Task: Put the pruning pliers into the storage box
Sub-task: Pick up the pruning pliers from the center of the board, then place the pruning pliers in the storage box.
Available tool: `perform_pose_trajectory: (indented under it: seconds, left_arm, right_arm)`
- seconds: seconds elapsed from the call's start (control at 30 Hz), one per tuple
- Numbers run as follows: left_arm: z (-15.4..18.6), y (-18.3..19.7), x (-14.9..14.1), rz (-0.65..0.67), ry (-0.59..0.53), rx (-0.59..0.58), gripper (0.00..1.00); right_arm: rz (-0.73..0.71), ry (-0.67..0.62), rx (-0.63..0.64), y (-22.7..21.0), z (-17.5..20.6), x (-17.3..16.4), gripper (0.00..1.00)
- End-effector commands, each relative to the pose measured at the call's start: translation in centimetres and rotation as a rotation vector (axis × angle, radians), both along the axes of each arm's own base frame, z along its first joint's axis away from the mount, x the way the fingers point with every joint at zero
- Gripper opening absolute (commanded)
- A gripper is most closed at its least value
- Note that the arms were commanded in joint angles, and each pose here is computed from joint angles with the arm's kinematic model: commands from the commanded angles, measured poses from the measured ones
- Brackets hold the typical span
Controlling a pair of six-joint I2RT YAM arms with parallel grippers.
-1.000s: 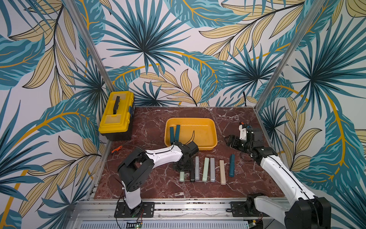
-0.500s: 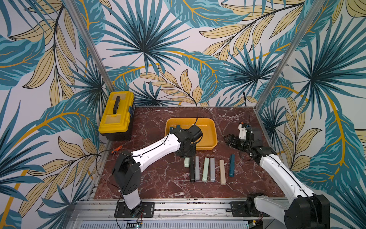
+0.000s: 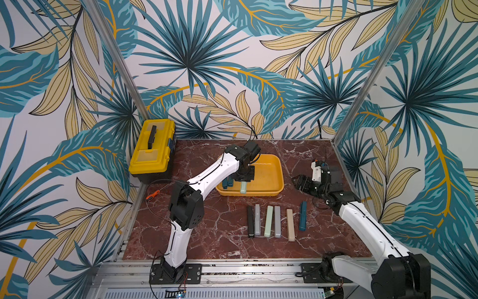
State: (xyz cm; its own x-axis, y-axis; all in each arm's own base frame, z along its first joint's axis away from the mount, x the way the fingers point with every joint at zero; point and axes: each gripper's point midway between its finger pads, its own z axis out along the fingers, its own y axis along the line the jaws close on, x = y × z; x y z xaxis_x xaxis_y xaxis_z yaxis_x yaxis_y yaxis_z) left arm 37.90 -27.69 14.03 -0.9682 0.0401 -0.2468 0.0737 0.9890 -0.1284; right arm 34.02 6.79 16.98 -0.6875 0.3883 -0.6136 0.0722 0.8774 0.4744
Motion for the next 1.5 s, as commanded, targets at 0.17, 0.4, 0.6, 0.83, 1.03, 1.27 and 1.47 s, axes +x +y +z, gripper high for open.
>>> perform_pose_trajectory:
  seconds: [0.17,0.4,0.6,0.83,1.03,1.27,1.47]
  left_arm:
    - [-0.7,0.2,4.1,-0.022,-0.034,-0.009,0.16]
    - [-2.8,0.4,5.5,-0.005,-0.021,-0.005,0.16]
    - [-4.9,0.8,6.2,0.007,0.002,0.004,0.16]
    - [-7.5,1.6,7.0,0.009,0.031,0.026,0.17]
    - [-9.9,2.0,7.5,0.007,0.063,0.042,0.17]
    - [-11.2,2.8,7.9,0.027,0.077,0.059,0.18]
    - [-11.5,3.3,8.2,0.044,0.079,0.066,0.18]
  right_arm:
    - [0.005,0.019,-0.008,0.1,-0.9,-0.6,0.84]
    - [0.006,0.043,-0.008,0.1,-1.7,-0.7,0.84]
    - [0.0,0.045,-0.018,-0.1,-1.7,-0.8,0.84]
    - [0.001,0.056,-0.022,-0.1,-2.2,-0.8,0.84]
    - [0.002,0.069,-0.022,-0.1,-2.6,-0.7,0.84]
    - [-0.001,0.075,-0.029,-0.2,-2.8,-0.7,0.84]
    - [-0.001,0.074,-0.03,-0.2,-2.8,-0.7,0.84]
